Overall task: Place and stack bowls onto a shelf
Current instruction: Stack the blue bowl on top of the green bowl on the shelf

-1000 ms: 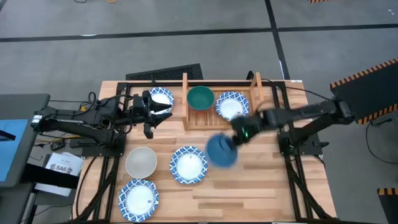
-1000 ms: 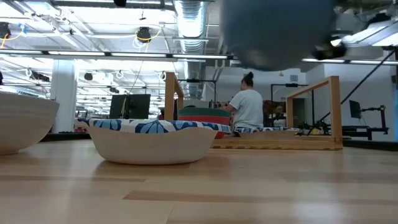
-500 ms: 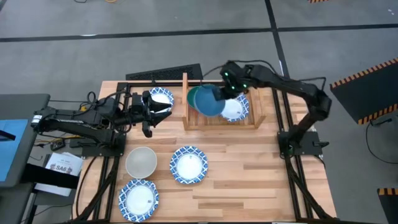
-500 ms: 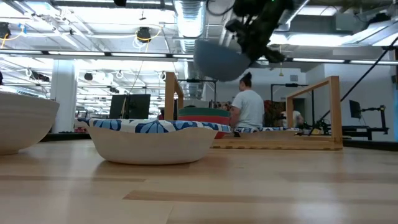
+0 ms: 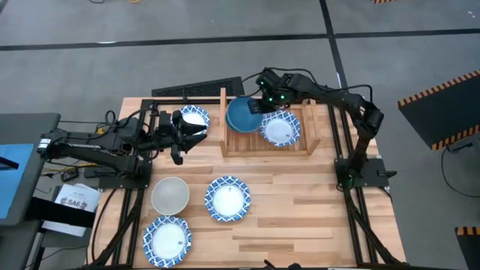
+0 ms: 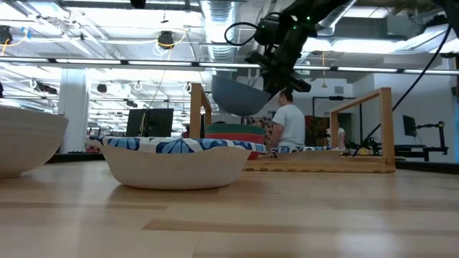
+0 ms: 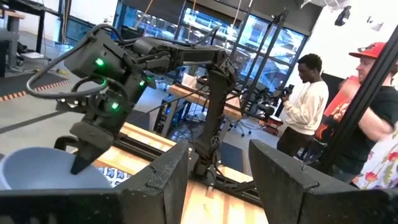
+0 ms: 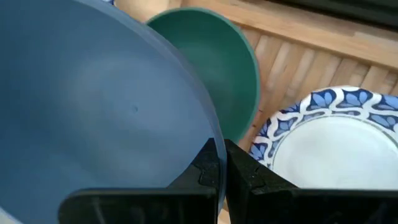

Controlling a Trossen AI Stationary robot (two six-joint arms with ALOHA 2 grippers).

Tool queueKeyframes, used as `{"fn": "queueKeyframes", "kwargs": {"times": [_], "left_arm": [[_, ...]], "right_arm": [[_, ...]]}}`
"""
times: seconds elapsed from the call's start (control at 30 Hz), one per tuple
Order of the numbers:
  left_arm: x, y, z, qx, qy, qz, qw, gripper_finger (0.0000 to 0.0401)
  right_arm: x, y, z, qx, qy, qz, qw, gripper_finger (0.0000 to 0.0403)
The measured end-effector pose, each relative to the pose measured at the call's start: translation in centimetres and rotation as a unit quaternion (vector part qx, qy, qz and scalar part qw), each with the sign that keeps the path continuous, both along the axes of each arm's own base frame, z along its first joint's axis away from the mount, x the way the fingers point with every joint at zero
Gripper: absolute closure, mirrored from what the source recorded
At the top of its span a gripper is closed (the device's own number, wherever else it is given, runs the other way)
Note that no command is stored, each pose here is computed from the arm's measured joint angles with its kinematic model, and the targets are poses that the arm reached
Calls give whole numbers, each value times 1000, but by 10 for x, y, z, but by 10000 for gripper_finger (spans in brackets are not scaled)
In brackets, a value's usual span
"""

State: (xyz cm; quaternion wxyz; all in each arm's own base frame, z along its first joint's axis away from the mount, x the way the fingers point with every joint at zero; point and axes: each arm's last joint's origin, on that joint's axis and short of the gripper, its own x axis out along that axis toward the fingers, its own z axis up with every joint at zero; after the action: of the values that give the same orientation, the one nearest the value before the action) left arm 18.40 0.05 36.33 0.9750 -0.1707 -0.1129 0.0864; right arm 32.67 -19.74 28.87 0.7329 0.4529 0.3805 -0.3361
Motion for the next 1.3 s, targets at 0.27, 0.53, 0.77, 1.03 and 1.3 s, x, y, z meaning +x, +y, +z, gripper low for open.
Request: {"fn": "queueKeyframes", "kwargs": {"times": [0.27, 0.53, 0.77, 1.03, 1.3], "left_arm": [[0, 0, 0, 0, 0, 0, 1000, 248], [0, 0, 0, -4, -2, -1, 1000, 248], [0, 0, 0, -8, -3, -2, 1000, 248], [0, 0, 0, -9, -3, -2, 1000, 248], [0, 0, 0, -9, -3, -2, 1000, 248]], "right_arm": [[0, -7, -4, -2, 3, -23, 1000, 372], [11, -13, -31, 19, 27, -32, 999, 370], [12, -17, -30, 9, 17, -38, 999, 366], [12, -17, -30, 6, 18, -38, 999, 321], [11, -17, -29, -11, 23, -13, 1000, 216]]}}
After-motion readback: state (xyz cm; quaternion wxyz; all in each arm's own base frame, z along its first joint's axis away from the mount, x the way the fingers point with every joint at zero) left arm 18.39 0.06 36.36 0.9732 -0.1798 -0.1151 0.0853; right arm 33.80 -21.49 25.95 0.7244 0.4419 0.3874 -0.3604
